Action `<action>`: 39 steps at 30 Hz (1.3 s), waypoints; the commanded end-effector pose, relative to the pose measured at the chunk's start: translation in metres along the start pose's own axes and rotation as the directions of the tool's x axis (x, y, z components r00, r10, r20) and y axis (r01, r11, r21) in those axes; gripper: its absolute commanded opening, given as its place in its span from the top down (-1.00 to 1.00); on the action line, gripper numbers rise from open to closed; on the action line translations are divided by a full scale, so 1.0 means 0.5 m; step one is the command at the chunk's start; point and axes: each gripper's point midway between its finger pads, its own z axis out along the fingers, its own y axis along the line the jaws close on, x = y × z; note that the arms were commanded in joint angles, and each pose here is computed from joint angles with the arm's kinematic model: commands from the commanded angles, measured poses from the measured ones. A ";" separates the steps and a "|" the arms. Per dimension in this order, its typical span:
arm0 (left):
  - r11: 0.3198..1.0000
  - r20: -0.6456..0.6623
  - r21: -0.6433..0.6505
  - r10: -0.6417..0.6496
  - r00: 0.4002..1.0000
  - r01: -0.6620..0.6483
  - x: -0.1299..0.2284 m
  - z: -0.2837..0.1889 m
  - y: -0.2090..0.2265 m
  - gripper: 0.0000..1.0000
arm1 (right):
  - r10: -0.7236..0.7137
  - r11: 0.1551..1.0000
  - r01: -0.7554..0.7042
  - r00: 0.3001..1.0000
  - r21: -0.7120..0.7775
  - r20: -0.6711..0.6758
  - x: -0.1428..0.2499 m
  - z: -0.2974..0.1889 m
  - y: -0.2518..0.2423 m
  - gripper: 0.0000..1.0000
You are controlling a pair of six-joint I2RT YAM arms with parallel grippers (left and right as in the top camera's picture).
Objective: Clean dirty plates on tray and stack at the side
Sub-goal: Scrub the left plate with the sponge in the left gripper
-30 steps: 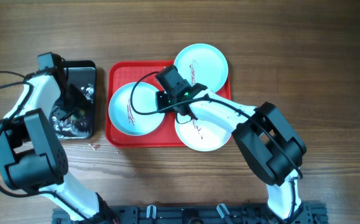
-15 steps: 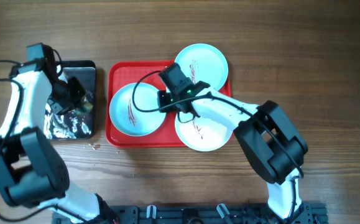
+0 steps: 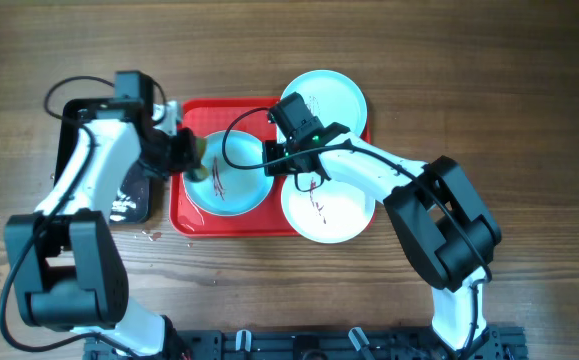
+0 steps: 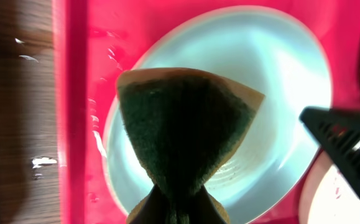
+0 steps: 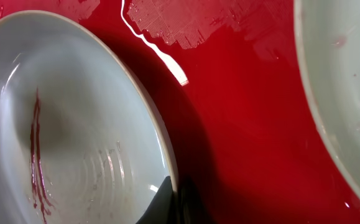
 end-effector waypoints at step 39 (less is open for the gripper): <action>0.938 0.323 -0.265 -0.130 0.937 0.221 -0.006 0.111 0.022 0.92 | -0.009 1.000 0.008 1.000 -0.025 -0.030 0.009 0.013 0.007 0.91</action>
